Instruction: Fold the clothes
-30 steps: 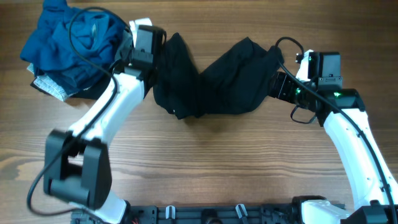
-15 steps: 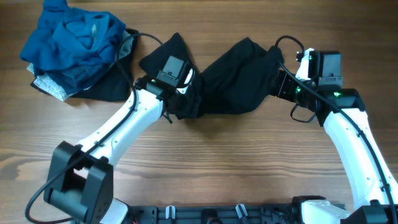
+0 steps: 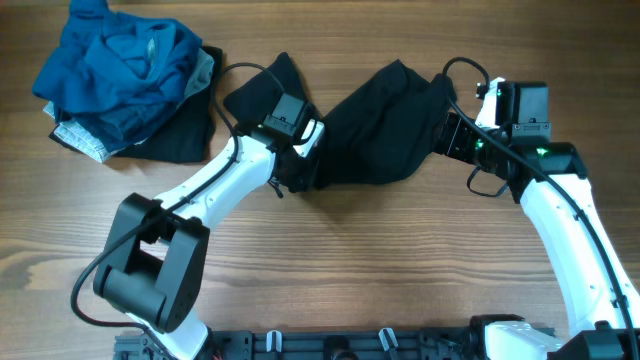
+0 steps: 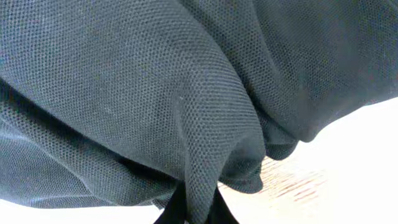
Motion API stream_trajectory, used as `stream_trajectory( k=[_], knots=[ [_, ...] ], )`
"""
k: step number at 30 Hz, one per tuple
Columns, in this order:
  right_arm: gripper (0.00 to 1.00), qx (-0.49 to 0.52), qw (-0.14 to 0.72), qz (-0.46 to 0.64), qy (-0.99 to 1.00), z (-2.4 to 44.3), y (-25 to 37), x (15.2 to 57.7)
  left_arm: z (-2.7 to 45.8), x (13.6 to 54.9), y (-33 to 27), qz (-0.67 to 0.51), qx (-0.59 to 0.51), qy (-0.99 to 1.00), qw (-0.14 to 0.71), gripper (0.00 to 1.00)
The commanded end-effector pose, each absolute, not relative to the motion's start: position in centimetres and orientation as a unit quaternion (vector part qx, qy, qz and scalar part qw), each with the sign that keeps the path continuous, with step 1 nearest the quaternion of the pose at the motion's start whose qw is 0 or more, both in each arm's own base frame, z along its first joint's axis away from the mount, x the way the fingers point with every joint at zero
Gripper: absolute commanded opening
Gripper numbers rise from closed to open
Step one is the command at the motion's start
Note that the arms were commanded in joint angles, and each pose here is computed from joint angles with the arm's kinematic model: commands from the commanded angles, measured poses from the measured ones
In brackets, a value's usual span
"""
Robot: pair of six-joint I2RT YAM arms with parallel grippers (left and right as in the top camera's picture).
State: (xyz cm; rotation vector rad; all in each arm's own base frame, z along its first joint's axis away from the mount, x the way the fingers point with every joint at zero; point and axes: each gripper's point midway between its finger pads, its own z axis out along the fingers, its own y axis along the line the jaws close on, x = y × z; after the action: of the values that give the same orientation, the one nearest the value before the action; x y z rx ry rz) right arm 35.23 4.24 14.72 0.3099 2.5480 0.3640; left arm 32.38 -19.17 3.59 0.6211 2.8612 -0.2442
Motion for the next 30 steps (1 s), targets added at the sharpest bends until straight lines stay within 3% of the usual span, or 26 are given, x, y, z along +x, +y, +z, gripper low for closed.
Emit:
stream_trajectory(
  k=[1, 5, 9, 16, 21, 30],
  knots=[
    [0.82, 0.112, 0.271, 0.128, 0.947, 14.5, 4.0, 35.2, 11.3, 34.7, -20.5, -0.114, 0.183, 0.96, 0.181, 0.04],
    [0.82, 0.112, 0.271, 0.128, 0.947, 14.5, 4.0, 35.2, 25.8, 36.9, -19.5, -0.121, 0.14, 0.92, 0.347, 0.04],
    [0.82, 0.11, 0.27, 0.136, 0.947, 14.6, 4.2, 35.2, 31.6, 35.9, -18.3, -0.131, 0.127, 0.888, 0.421, 0.04],
    [0.82, 0.121, 0.279, 0.142, 0.942, 14.2, 4.3, 36.5, 32.7, 35.8, -18.0, -0.132, 0.121, 0.881, 0.438, 0.04],
    [0.78, 0.143, 0.22, 0.168, 0.95, 7.2, 5.4, 39.2, 32.8, 35.8, -18.0, -0.132, 0.121, 0.881, 0.439, 0.04],
    [0.77, 0.054, 0.135, 0.208, 0.967, 0.0, 11.3, 37.9, 32.8, 35.9, -18.0, -0.132, 0.121, 0.881, 0.439, 0.04]
  ],
)
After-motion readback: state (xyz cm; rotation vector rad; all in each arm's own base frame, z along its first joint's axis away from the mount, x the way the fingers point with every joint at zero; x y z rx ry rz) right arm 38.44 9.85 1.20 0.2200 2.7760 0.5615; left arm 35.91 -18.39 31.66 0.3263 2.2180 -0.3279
